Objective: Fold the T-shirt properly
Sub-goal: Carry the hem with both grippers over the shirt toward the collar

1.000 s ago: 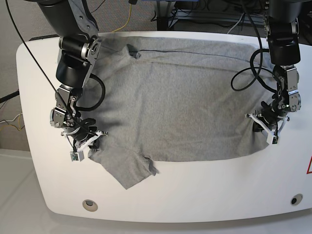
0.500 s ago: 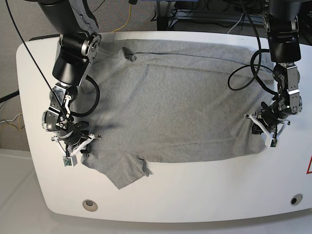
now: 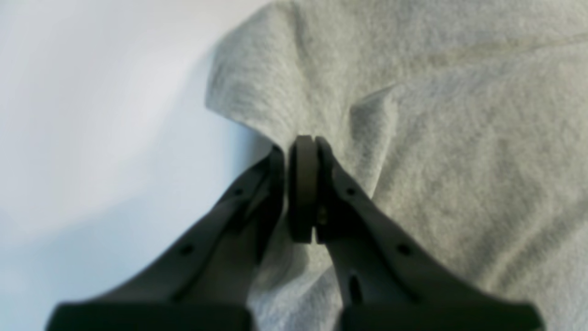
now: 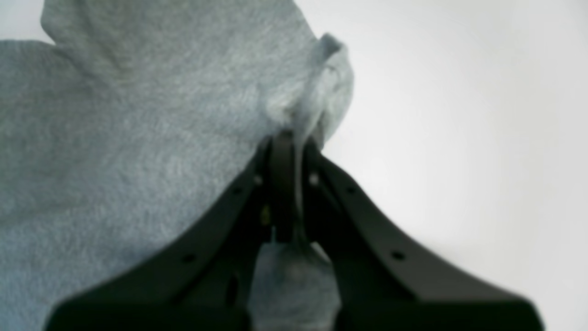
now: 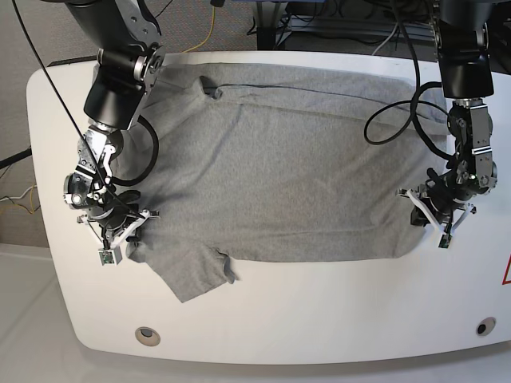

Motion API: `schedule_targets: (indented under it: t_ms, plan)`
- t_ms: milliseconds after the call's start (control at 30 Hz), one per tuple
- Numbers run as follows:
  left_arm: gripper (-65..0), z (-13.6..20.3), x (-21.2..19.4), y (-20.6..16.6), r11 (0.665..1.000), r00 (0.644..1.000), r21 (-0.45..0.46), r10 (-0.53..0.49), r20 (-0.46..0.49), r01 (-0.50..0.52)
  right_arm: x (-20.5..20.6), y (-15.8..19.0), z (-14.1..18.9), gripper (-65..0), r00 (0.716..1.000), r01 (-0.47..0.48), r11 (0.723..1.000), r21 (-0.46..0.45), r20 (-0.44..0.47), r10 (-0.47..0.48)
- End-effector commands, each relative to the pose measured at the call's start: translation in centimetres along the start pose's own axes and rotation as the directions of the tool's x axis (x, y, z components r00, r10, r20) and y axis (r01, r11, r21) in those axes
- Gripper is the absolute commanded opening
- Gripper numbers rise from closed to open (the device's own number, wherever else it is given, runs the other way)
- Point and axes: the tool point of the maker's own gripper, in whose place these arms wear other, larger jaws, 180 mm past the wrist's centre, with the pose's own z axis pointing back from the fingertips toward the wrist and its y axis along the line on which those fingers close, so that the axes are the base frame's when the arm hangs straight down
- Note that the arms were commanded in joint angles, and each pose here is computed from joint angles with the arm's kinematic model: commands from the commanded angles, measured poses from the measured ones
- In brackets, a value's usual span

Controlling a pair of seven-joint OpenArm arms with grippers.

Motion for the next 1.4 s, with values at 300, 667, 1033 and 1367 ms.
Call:
schedule_targets:
  t_ms: [300, 667, 1033, 1367]
  plan:
    - [-63.4, 1.6, 2.1, 0.0, 0.999, 0.997, 0.012, -0.048, 0.066, 0.048, 4.9, -1.1, 2.3, -65.0, 0.979, -0.196, 0.978, -0.066, 0.038, 0.199]
    - [-63.4, 2.3, 2.2, -0.3, 0.997, 0.996, 0.016, -0.078, 0.044, 0.078, 4.1, -3.9, 3.4, -65.0, 0.966, -0.257, 0.959, -0.119, -0.060, 0.252]
    - [-63.4, 3.5, 0.5, 0.0, 0.996, 0.996, 0.033, -0.086, 0.018, 0.086, 2.3, -4.5, 5.1, -65.0, 0.947, -0.320, 0.933, -0.165, -0.094, 0.308]
    - [-63.4, 4.2, -1.1, -1.1, 0.994, 0.994, 0.018, -0.108, 0.000, 0.108, 0.0, -5.5, 6.0, -65.0, 0.901, -0.426, 0.877, -0.223, -0.195, 0.388]
